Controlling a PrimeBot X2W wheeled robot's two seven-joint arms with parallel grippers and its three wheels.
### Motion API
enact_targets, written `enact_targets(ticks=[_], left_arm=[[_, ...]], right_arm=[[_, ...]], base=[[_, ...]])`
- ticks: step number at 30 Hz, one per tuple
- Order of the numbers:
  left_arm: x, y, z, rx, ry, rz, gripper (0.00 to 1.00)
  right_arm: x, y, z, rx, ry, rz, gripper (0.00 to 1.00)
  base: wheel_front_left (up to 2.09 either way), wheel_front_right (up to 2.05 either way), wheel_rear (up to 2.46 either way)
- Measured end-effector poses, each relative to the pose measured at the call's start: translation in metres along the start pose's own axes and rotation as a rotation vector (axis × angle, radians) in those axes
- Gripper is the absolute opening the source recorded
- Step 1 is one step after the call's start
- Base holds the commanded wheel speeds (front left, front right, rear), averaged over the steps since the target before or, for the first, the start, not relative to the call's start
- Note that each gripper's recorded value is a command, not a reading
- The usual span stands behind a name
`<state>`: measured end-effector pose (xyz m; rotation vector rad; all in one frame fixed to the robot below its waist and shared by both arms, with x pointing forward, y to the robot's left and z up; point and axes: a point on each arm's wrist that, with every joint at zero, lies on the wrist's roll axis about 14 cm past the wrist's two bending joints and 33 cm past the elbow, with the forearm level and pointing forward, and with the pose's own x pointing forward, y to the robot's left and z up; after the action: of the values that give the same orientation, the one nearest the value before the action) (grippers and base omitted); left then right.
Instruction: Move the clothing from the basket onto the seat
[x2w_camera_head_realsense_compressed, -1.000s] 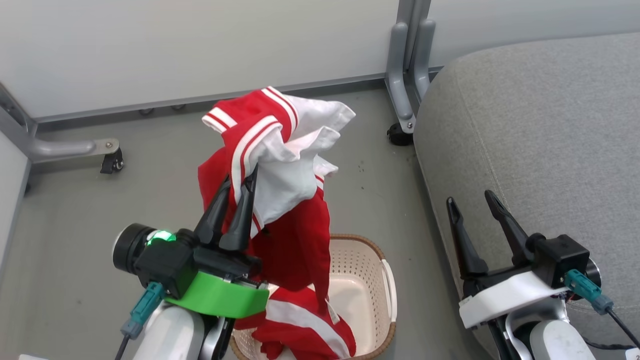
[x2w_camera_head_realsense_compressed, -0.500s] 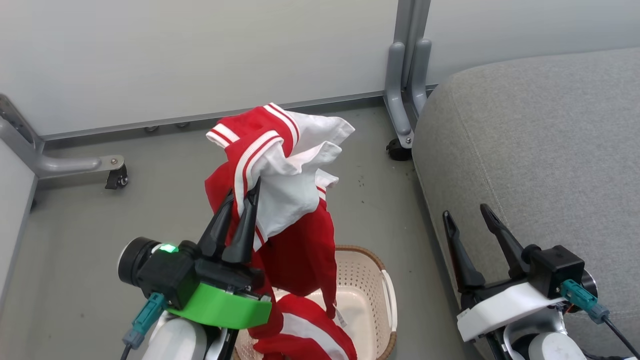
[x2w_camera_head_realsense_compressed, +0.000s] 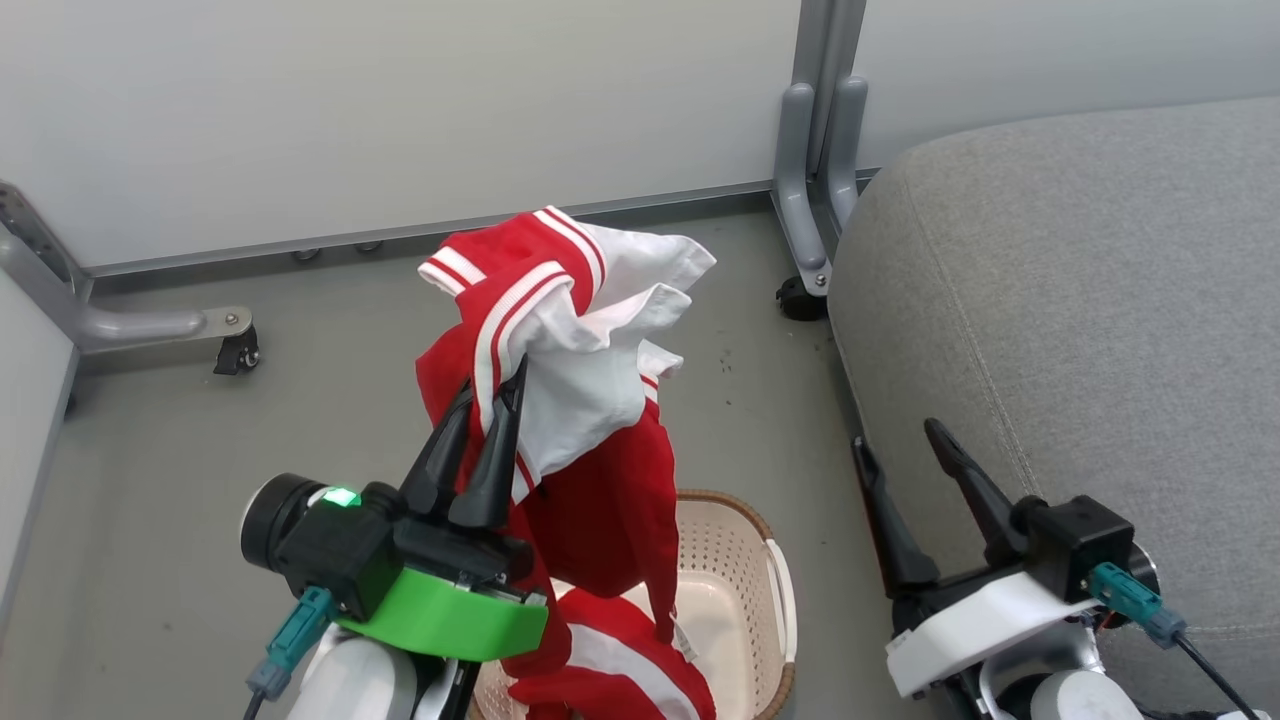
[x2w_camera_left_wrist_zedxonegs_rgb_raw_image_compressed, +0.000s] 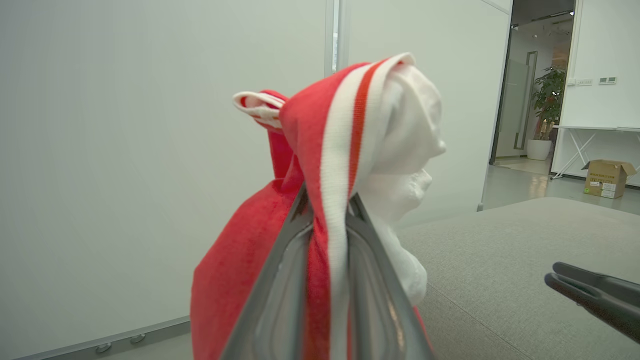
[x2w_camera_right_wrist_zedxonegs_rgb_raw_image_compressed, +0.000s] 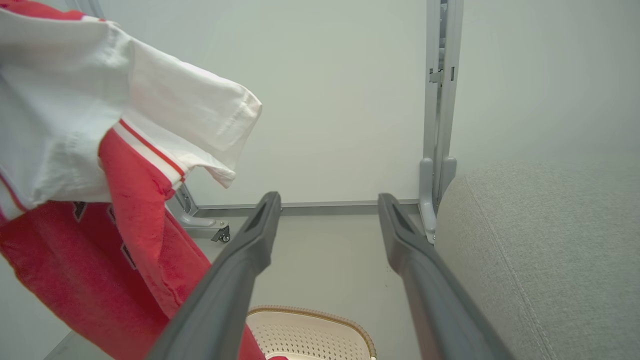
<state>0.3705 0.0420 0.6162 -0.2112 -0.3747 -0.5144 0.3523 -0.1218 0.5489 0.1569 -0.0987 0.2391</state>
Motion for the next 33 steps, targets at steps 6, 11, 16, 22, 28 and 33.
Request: enact_targets(ticks=[6,11,16,22,28,33], left_arm=[[0.000,0.000,0.000,-0.004,0.000,0.002,0.00],[0.000,0.002,-0.001,-0.004,0.000,0.006,0.00],[0.000,0.002,0.000,-0.007,-0.001,0.010,0.00],[0.000,-0.001,0.001,-0.011,-0.005,0.003,0.00],[0.000,-0.002,0.001,-0.015,-0.005,-0.002,0.00],[0.001,-0.004,-0.001,-0.020,-0.003,-0.010,0.00]], right_arm=[[0.010,0.038,-0.001,0.030,0.017,0.133,1.00],[0.021,0.085,-0.001,0.064,0.027,0.298,1.00],[0.030,0.113,-0.008,0.052,0.056,0.404,1.00],[0.044,0.132,-0.023,0.035,0.096,0.476,1.00],[0.059,0.140,-0.036,0.017,0.125,0.508,1.00],[0.069,0.145,-0.045,-0.002,0.158,0.529,1.00]], base=[[0.00,0.00,0.00],[0.00,0.00,0.00],[0.00,0.00,0.00],[0.00,0.00,0.00],[0.00,0.00,0.00],[0.00,0.00,0.00]])
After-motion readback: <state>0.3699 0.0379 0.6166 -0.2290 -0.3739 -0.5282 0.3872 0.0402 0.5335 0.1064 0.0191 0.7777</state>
